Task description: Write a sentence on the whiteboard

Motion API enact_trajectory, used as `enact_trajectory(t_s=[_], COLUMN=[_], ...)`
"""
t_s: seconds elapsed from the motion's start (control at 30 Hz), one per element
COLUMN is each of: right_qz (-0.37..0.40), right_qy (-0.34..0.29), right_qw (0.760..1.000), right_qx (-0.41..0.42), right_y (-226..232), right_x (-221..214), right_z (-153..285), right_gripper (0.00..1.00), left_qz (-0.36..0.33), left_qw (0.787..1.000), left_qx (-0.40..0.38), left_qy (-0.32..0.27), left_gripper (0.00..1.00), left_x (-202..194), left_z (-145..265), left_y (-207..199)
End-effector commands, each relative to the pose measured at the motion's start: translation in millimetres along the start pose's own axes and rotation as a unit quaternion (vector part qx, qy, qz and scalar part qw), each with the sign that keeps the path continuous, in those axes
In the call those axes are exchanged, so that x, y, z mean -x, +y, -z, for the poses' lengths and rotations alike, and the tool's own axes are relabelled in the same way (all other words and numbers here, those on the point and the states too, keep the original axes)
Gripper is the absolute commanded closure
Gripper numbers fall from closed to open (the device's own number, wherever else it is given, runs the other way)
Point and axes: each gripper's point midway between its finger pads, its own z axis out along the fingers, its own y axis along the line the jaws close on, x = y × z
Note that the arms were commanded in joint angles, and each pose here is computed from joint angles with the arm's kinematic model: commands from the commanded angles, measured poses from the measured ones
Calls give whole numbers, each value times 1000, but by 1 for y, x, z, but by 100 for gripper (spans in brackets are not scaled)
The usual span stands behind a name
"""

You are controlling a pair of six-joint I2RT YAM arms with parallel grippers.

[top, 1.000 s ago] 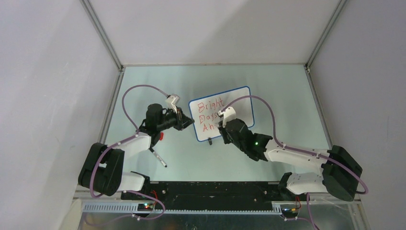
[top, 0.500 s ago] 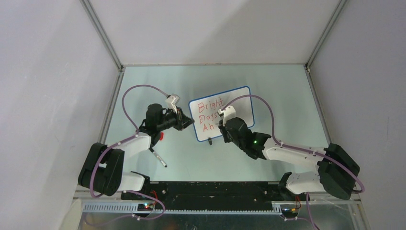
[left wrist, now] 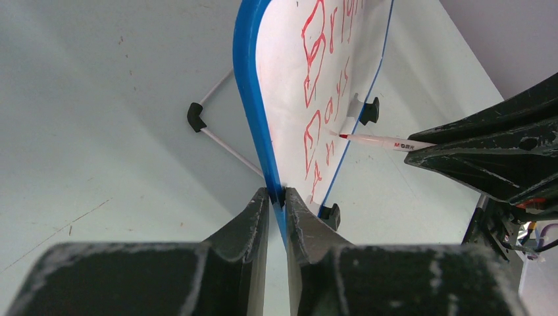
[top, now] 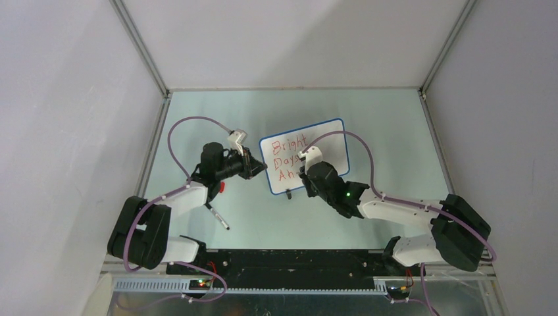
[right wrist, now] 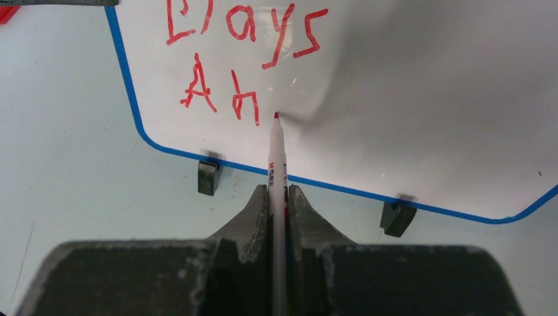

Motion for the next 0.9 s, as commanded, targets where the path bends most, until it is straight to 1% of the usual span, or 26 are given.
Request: enact_trajectory(t_s=[0.0, 0.4, 0.5, 0.87], right_qz=[-12, -27, -26, -30], right_qy=[-15, -14, -4, -14], right_qw=[1000, 999, 999, 999], right_qx=[-6, -27, -31, -27], right_y=[-1, -14, -17, -17], right_x=[15, 17, 13, 24], right_z=[-4, -5, -3, -3], right_gripper=[100, 100, 100, 100], left_qz=[-39, -39, -40, -39], left_qw=[999, 999, 999, 999], left_qx=[-16, -15, -15, -16], left_qy=[-34, -34, -33, -33], left_gripper=[82, 82, 82, 82], left_x=[29, 30, 29, 29], left_z=[-1, 0, 0, -1], left_y=[-13, -13, -13, -13])
